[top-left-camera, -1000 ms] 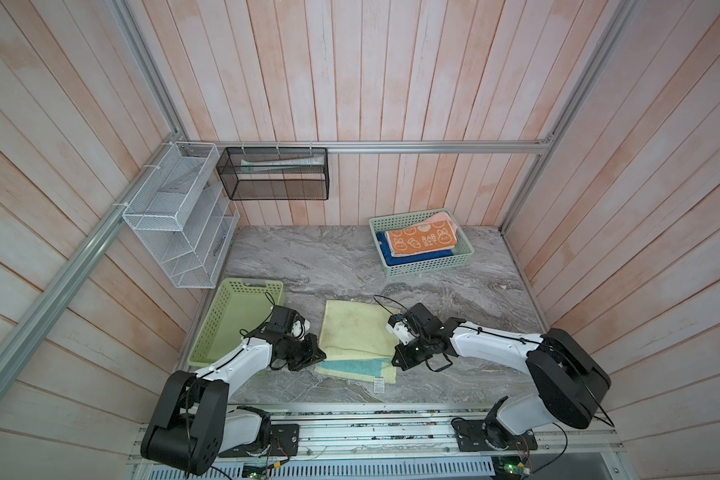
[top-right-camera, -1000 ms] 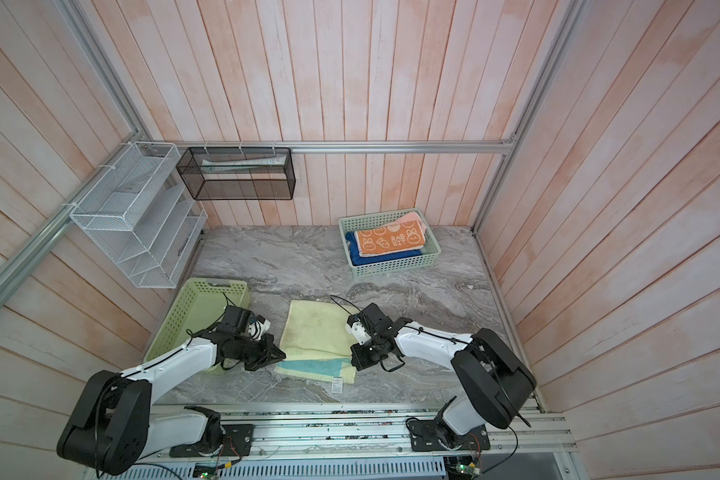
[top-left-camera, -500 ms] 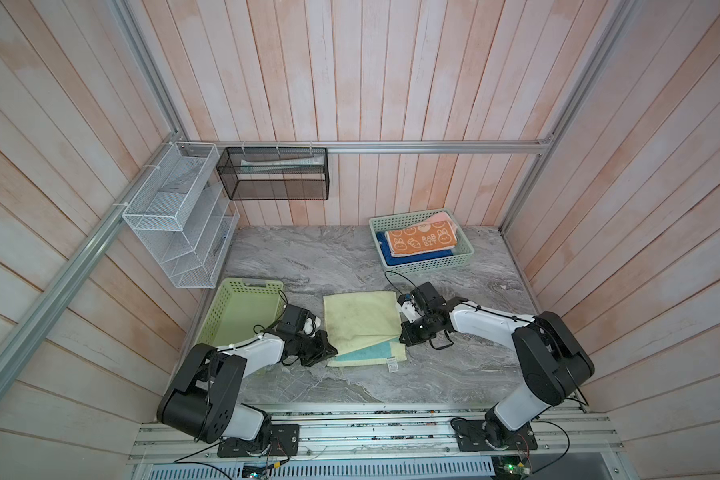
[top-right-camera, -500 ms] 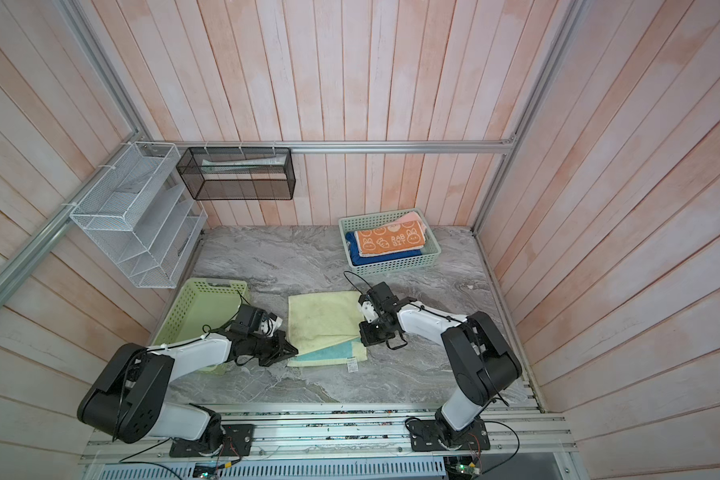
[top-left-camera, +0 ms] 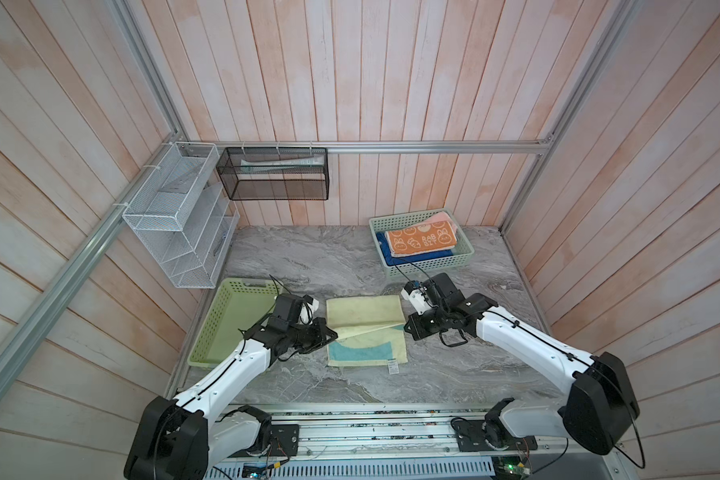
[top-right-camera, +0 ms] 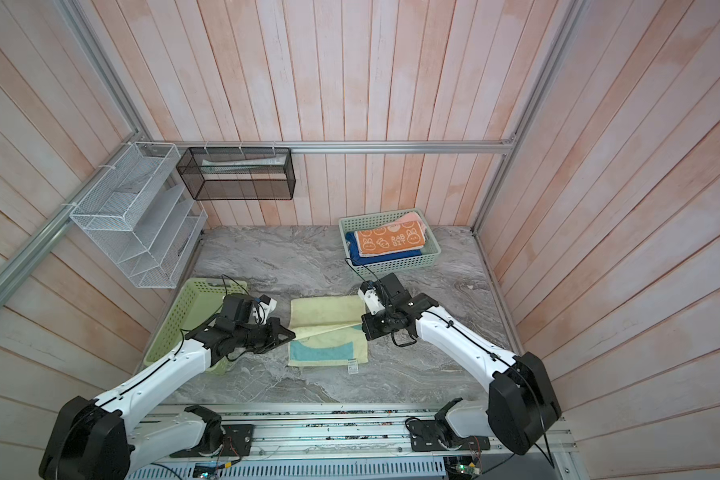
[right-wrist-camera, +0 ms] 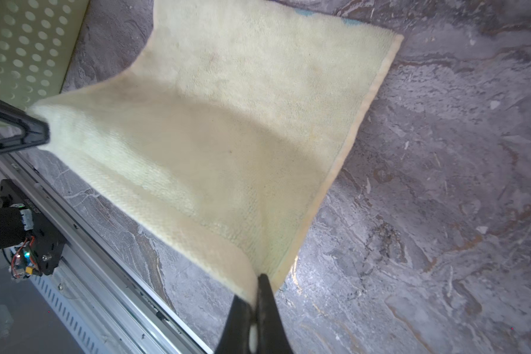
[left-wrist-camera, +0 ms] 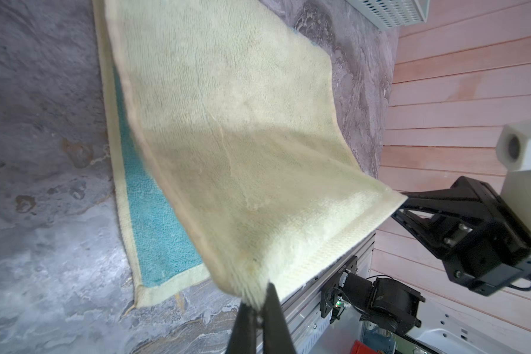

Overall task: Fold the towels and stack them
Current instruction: 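Fold the towel's near edge away from the robot with both grippers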

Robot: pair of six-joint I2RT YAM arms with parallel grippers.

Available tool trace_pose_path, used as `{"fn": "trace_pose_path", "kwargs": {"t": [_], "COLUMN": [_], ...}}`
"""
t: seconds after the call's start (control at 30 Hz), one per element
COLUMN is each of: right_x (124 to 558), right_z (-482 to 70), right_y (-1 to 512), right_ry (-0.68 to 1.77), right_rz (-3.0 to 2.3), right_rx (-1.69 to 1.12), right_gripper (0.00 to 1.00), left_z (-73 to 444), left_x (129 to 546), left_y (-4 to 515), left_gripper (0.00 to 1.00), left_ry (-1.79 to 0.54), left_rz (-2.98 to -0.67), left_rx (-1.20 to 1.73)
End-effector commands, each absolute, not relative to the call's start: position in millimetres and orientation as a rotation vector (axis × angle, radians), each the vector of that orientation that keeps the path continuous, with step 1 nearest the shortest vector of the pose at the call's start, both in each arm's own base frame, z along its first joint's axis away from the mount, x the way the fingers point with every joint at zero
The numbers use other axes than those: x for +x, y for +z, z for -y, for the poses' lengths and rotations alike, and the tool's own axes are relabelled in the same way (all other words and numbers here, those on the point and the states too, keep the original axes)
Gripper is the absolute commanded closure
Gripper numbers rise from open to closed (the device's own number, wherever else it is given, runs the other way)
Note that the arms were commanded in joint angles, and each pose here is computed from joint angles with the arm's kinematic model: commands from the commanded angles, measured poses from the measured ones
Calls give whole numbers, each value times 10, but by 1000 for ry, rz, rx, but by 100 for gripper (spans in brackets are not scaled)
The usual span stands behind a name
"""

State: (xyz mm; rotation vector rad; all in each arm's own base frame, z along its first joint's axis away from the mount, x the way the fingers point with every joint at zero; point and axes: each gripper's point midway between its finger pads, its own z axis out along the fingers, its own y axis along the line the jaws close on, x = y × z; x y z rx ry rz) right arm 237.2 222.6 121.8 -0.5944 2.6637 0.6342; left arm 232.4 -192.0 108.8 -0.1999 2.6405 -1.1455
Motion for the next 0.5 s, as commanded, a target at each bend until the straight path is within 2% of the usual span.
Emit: {"fn": "trace_pose_path", "kwargs": {"t": [0.0,0.23,0.27,0.37,0.4,0.47], "right_x": [2141,1913,1879,1780,1750,1711], "right_z": [-2089,-2220,-2229,-2260,-2264,-2266], "right_y": [835,632,628,691,730,798], "right_ry": [608,720,741,807,830,859], "right_rz": [-2814,-2886,-2894,-2900,-2897,-2888], "right_rx": [-547,-605,-608,-618,-619,-616], "right_gripper": [100,100,96,73,68,63], "left_z": [1832,1798,1792,1732,1703,1651], "left_x": [2108,2037,2039,2075,2096,2143], "left_y": [703,451,452,500,531,578], "left_gripper": [100,100,95,74,70,68], "left_ry": [-1109,-1079,-1070,-999,-972,-938], "left_rz": [-2749,-2810,-2814,-2822,-2817,-2801], "left_rx": [-305,-326,-324,-324,-327,-345]}}
